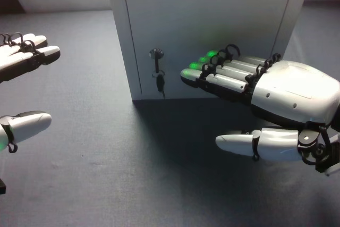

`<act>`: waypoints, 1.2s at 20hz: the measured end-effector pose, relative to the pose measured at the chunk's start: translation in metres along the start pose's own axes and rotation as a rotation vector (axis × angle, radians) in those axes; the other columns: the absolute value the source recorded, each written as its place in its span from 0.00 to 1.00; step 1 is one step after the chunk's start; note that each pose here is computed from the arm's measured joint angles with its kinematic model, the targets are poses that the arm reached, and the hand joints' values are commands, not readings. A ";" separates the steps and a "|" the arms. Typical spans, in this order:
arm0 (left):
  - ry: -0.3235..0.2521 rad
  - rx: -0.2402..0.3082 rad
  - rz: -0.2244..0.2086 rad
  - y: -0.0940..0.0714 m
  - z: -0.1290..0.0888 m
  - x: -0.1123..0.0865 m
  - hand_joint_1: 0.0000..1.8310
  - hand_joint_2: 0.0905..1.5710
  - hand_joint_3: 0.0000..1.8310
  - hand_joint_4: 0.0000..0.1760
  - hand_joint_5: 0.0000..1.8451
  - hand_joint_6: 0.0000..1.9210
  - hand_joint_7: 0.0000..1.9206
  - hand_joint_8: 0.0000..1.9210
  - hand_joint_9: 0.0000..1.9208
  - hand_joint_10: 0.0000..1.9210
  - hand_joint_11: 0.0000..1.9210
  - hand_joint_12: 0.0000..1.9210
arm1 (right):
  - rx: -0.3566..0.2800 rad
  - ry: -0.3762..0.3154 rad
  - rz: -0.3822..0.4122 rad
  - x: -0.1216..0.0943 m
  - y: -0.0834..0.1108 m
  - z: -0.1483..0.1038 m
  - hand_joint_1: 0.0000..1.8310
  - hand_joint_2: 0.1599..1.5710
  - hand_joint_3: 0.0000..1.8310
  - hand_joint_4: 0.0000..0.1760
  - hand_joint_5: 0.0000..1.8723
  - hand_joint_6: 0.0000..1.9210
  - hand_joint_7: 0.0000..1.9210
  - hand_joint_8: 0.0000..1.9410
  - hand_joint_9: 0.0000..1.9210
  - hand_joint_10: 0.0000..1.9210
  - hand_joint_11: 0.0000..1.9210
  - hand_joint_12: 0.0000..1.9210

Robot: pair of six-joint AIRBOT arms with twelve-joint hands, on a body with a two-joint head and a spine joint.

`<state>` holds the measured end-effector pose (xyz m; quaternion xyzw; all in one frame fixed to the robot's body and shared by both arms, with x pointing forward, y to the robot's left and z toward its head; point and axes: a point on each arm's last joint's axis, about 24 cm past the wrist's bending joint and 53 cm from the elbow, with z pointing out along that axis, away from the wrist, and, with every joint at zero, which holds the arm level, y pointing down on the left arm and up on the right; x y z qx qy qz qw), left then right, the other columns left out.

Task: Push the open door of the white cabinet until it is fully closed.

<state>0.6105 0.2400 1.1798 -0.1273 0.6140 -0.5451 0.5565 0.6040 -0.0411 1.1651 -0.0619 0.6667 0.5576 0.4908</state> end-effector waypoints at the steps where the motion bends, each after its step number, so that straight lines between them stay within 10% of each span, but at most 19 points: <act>1: 0.000 0.000 0.000 0.000 0.000 0.000 0.27 0.80 0.00 0.00 0.14 0.00 0.04 0.00 0.01 0.00 0.00 0.17 | 0.001 0.000 0.001 0.000 0.000 0.000 0.16 0.85 0.00 0.00 0.00 0.00 0.00 0.00 0.00 0.00 0.00 0.00; 8: -0.002 0.003 0.000 0.000 -0.002 0.000 0.27 0.78 0.00 0.00 0.13 0.00 0.04 0.00 0.01 0.00 0.00 0.15 | -0.060 0.030 0.008 0.004 0.026 -0.010 0.26 0.83 0.00 0.00 0.10 0.01 0.12 0.01 0.15 0.03 0.00 0.61; 12: -0.014 0.001 -0.006 0.000 -0.003 -0.003 0.29 0.78 0.00 0.00 0.13 0.00 0.05 0.00 0.01 0.00 0.00 0.16 | -0.081 -0.008 -0.008 -0.014 0.036 -0.033 0.16 0.87 0.00 0.00 0.08 0.00 0.13 0.00 0.08 0.13 0.00 0.72; 15: -0.016 0.008 -0.006 -0.002 -0.005 -0.003 0.29 0.79 0.00 0.00 0.14 0.00 0.06 0.00 0.03 0.00 0.00 0.22 | -0.057 -0.015 -0.011 -0.020 0.034 -0.051 0.17 0.87 0.00 0.00 0.05 0.00 0.05 0.00 0.00 0.11 0.00 0.65; 18: -0.026 0.014 -0.006 -0.002 -0.008 -0.005 0.29 0.79 0.00 0.00 0.14 0.00 0.05 0.00 0.02 0.00 0.00 0.23 | -0.038 -0.075 -0.022 -0.039 0.034 -0.065 0.09 0.88 0.00 0.00 0.01 0.02 0.00 0.00 0.00 0.00 0.00 0.04; 24: -0.040 0.032 -0.008 -0.007 -0.008 -0.008 0.26 0.79 0.00 0.00 0.09 0.00 0.01 0.00 0.00 0.00 0.00 0.20 | 0.060 -0.182 -0.072 -0.067 0.020 -0.099 0.05 0.85 0.00 0.00 0.00 0.00 0.00 0.00 0.00 0.00 0.00 0.00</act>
